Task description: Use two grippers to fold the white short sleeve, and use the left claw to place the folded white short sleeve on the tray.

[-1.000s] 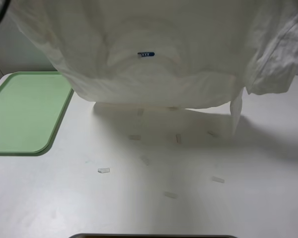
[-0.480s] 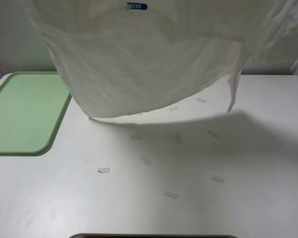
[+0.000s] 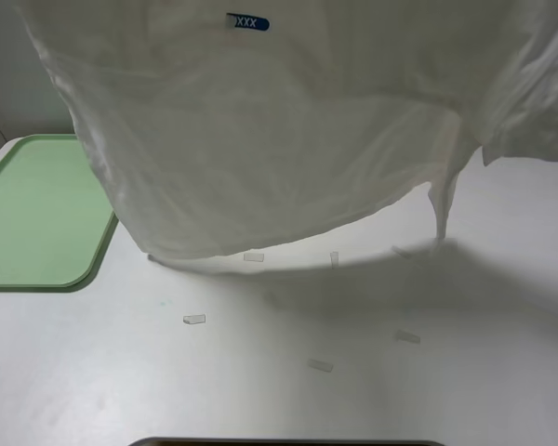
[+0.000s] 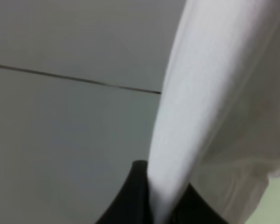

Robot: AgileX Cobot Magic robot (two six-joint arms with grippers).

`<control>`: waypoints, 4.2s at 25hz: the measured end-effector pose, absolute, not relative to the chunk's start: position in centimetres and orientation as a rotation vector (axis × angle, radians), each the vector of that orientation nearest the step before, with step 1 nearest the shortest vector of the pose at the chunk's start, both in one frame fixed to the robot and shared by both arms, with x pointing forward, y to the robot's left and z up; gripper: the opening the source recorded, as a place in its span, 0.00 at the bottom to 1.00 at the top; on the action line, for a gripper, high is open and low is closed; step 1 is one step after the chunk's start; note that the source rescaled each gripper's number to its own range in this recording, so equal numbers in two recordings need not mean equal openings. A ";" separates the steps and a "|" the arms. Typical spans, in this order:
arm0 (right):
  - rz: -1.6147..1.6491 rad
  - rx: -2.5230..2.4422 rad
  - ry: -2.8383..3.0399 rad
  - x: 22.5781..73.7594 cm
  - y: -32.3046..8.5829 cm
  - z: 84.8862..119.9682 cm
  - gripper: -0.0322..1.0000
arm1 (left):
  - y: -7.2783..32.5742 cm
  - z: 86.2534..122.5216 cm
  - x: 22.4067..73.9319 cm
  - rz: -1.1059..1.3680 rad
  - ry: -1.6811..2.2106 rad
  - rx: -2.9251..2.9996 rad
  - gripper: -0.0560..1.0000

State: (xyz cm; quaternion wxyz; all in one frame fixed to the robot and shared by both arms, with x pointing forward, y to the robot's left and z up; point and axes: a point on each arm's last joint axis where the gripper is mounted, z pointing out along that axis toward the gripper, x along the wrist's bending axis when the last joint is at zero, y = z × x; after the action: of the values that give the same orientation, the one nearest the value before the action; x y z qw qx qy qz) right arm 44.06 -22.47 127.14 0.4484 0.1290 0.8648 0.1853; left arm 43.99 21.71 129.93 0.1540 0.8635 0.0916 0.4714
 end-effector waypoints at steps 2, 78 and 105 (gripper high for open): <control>0.458 0.332 2.183 43.1 -22.8 127.1 0.03 | 21.7 129.7 43.7 1.299 0.262 2.518 0.05; 0.376 0.389 1.957 60.7 -26.1 107.0 0.03 | 19.0 111.0 60.8 1.267 0.300 2.707 0.05; 0.325 0.474 2.132 62.7 -26.5 100.7 0.03 | 18.8 100.5 60.5 0.863 0.725 2.722 0.05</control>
State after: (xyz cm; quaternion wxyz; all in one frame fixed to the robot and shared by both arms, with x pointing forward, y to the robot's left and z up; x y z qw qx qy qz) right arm 62.69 -26.46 100.73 0.4499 0.1916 0.8623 0.1316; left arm 60.48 18.81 100.49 0.0975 0.9195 0.2449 0.2917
